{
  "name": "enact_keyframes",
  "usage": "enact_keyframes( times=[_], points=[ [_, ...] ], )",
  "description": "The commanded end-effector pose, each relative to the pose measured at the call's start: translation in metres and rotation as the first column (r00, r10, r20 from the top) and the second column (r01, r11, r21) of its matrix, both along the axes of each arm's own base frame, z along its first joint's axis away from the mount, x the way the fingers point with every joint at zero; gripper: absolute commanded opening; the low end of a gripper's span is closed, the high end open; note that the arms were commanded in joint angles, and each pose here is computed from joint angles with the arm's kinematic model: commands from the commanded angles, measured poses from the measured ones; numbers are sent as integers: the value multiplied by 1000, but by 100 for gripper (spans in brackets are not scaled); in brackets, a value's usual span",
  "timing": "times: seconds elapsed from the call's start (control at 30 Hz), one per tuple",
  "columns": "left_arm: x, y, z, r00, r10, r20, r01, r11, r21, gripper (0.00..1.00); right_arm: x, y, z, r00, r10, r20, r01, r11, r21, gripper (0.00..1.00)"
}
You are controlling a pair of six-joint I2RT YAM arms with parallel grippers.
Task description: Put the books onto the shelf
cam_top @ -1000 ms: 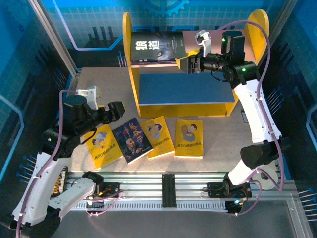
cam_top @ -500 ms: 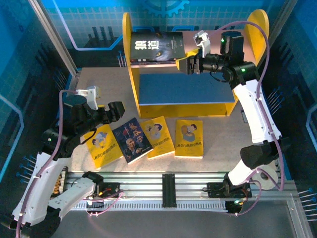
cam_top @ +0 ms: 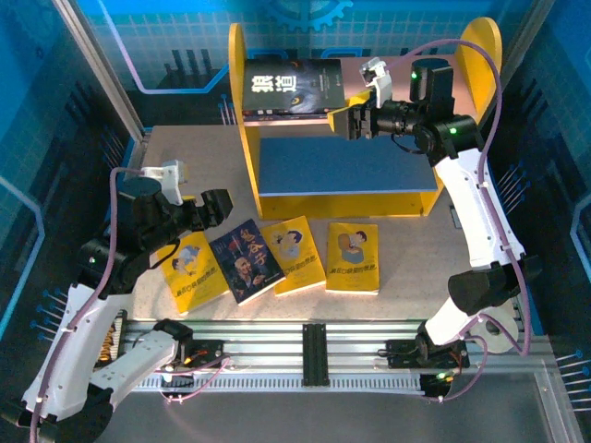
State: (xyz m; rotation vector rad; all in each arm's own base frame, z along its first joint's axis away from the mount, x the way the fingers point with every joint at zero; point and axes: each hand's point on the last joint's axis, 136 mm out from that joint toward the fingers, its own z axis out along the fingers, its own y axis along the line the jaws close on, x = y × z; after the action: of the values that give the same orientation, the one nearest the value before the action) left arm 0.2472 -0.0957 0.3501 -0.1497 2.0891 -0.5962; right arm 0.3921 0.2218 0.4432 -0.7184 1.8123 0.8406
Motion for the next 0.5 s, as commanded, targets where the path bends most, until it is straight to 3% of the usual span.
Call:
enact_keyframes(
  times=[0.0,0.47],
  points=[
    [-3,2,-1,1000,8,2,-8,1000,-2,94,-16,7,10,999,39,5,-39,999,11,74],
    [-2,3,-2,1000,9,3,-9,1000,1,94,-26,11,13,997,77,9,-77,997,14,72]
  ],
)
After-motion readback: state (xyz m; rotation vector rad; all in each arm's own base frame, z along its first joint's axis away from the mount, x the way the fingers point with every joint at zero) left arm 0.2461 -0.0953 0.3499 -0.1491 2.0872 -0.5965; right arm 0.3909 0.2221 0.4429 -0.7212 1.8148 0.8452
